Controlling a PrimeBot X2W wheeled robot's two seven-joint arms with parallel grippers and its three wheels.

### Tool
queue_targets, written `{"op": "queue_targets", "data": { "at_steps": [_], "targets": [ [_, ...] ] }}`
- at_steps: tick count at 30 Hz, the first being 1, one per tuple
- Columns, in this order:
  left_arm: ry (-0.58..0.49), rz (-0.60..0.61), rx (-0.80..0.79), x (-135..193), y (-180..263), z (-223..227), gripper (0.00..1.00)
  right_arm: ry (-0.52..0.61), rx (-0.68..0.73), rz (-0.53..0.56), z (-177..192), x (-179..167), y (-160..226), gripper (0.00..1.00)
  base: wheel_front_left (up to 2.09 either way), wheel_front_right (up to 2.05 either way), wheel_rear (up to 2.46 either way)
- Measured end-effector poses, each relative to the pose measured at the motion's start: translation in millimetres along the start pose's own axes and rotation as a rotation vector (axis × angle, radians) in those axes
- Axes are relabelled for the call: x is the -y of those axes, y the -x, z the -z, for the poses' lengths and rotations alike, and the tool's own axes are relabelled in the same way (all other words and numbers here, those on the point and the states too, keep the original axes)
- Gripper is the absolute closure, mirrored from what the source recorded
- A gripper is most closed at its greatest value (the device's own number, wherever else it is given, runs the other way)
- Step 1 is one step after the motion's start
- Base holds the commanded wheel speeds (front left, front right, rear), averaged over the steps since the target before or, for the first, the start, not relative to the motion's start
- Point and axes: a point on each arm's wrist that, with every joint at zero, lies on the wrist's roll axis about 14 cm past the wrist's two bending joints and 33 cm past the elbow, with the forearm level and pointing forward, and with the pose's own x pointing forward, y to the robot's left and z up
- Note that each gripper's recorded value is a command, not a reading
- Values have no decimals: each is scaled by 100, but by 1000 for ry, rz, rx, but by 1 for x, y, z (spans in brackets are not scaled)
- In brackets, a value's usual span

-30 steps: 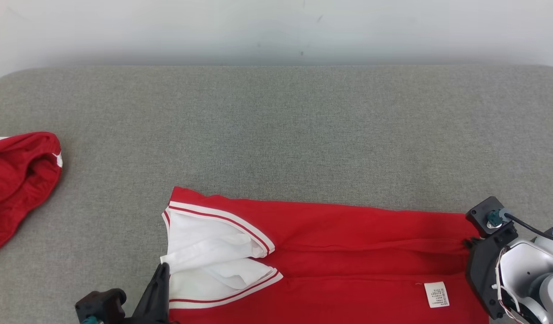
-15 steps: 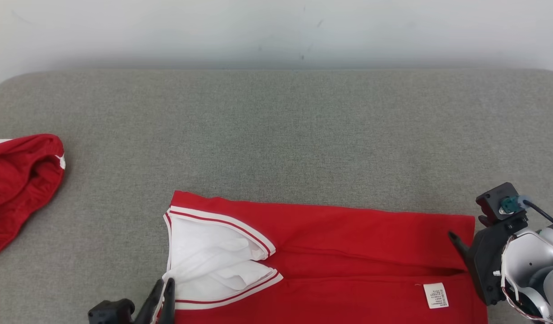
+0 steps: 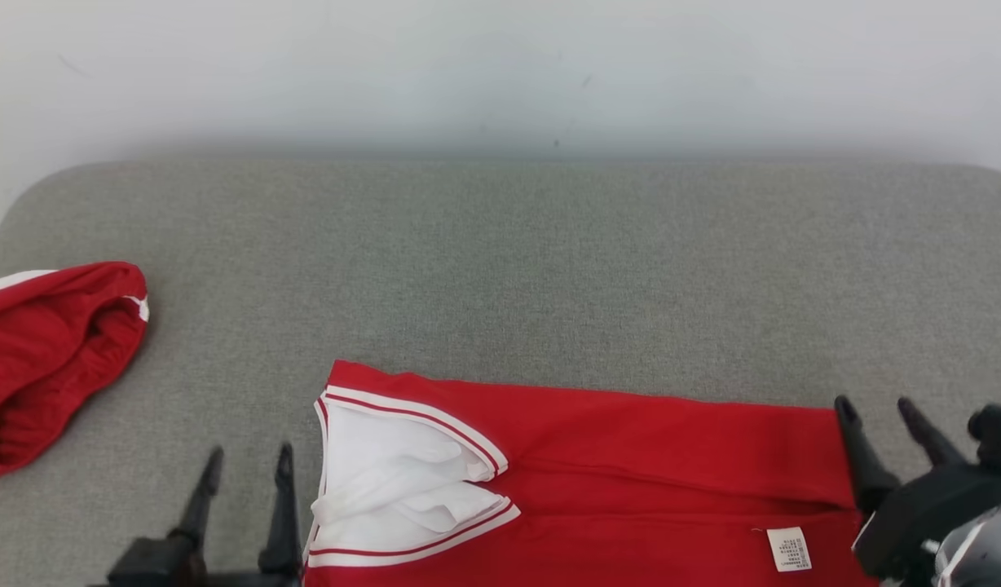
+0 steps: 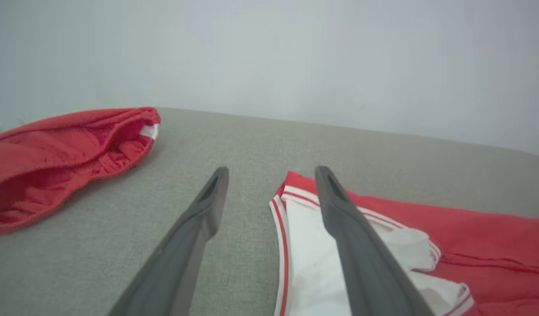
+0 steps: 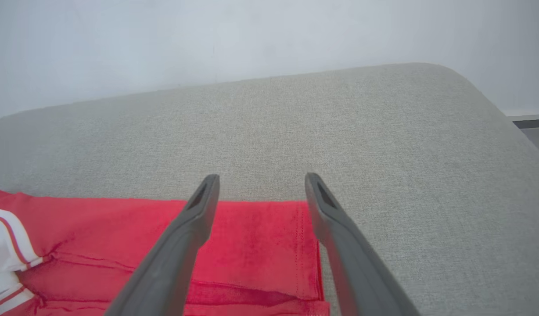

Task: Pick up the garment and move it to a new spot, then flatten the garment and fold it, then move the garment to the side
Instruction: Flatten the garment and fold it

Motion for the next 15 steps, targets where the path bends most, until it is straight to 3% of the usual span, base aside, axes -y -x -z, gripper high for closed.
{"op": "queue_targets", "data": {
  "at_steps": [8, 15],
  "targets": [
    [53, -55, 336, -11, 23, -88, 0, -139, 31, 76, 44, 13, 17, 0, 0, 0, 0],
    [109, -42, 327, -17, 37, -76, 0, -185, -36, 89, 74, 15, 19, 0, 0, 0, 0]
  ]
}}
